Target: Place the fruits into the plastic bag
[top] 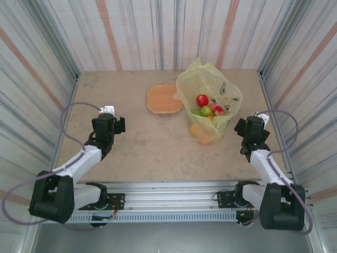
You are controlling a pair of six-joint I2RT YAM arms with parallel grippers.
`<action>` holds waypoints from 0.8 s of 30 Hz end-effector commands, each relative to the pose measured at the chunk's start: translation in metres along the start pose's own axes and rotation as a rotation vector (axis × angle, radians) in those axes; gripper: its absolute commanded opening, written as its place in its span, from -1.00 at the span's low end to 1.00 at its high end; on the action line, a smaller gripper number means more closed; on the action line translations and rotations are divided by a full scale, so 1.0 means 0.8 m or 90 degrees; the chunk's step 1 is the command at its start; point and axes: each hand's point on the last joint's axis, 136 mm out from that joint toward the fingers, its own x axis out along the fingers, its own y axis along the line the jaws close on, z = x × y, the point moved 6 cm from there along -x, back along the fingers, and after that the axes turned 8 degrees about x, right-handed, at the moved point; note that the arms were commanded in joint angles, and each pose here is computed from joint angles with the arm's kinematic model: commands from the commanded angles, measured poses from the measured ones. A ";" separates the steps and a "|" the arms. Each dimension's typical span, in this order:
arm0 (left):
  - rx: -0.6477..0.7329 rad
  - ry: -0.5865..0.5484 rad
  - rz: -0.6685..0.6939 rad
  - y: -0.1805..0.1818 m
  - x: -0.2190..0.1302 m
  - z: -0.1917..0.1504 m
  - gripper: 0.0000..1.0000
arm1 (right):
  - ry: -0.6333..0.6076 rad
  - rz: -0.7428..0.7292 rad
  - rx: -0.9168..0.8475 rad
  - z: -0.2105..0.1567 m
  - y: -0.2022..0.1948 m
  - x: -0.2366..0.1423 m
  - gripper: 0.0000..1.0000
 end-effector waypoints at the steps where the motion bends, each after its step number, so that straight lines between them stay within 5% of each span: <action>1: 0.015 -0.070 -0.013 -0.003 0.014 0.006 0.97 | -0.065 0.026 -0.014 0.011 0.013 0.014 0.98; 8: 0.046 -0.051 -0.035 -0.007 0.043 -0.009 0.97 | -0.088 0.063 -0.034 0.003 0.025 0.039 0.98; 16: -0.006 -0.127 -0.060 0.009 0.060 -0.037 0.97 | -0.081 0.127 -0.023 0.007 0.033 0.049 0.98; 24: -0.019 -0.087 -0.090 0.012 0.069 -0.037 0.97 | -0.105 0.191 -0.064 -0.020 0.056 0.059 0.98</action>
